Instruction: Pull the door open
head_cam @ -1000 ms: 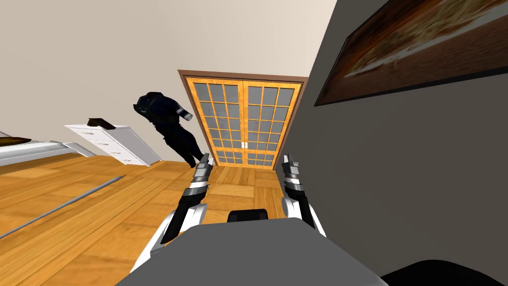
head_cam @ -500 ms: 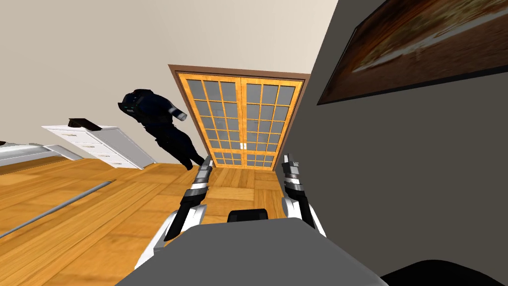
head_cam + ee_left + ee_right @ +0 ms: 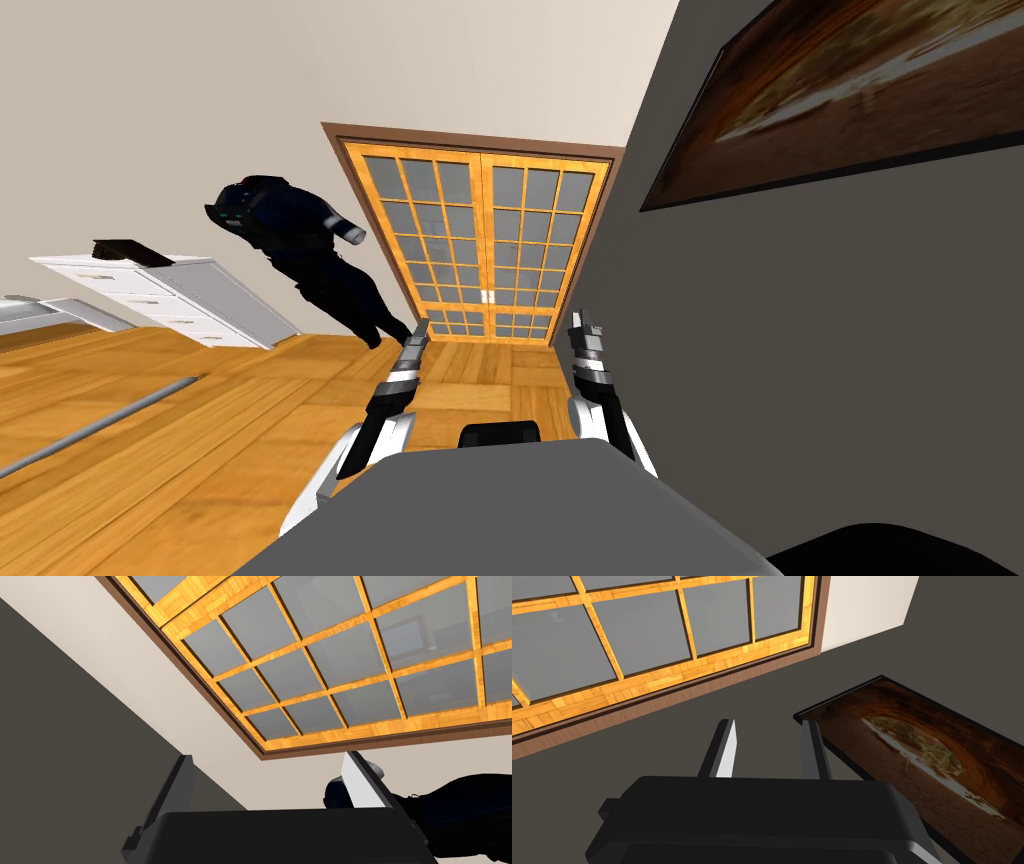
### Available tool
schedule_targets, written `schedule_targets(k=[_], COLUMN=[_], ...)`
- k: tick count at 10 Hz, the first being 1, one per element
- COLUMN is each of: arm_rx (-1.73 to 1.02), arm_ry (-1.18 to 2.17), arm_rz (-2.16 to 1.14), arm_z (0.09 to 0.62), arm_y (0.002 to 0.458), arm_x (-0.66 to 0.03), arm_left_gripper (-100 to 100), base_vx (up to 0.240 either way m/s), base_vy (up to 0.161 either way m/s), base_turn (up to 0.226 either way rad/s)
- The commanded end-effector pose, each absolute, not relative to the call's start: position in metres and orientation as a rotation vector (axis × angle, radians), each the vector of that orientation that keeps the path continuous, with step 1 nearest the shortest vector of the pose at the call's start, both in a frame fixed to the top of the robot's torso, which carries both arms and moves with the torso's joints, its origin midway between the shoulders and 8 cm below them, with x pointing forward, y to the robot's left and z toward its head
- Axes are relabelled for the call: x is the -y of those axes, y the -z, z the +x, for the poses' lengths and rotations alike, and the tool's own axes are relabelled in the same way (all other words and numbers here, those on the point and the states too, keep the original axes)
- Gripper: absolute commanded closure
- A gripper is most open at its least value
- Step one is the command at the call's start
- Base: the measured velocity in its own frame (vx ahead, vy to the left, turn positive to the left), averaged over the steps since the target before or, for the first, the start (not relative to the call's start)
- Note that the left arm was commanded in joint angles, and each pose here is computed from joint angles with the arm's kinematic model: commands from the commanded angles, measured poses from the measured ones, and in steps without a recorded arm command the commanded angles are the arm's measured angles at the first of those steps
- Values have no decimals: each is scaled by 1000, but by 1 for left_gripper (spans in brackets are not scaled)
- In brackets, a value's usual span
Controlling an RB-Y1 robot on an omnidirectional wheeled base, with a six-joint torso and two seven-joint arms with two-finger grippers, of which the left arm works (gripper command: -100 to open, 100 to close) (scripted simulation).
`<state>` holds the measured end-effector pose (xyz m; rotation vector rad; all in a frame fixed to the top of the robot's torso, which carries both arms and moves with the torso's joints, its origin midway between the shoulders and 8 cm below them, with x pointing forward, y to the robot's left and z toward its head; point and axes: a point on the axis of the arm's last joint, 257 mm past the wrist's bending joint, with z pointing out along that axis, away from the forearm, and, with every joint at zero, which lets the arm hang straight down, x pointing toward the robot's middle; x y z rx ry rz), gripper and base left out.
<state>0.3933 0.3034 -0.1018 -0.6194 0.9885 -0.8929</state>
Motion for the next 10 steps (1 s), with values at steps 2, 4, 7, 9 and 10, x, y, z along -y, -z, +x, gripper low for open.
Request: schedule_targets(k=[2, 4, 7, 9, 10], arm_rx=[-1025, -1054, -1097, -1126, -1140], arm_ry=[823, 767, 684, 627, 599], arm_rz=[-593, -573, -542, -521, -510], arm_z=[396, 398, 401, 403, 403], arm_y=[119, 132, 153, 167, 174], arm_x=[-309, -315, -324, -330, -333], arm_left_gripper=[-100, -100, -100, -100, -100], base_vx=[102, 92, 101, 94, 106], base_vy=[2, 5, 2, 3, 1], base_turn=[-40, -44, -43, -50, -45])
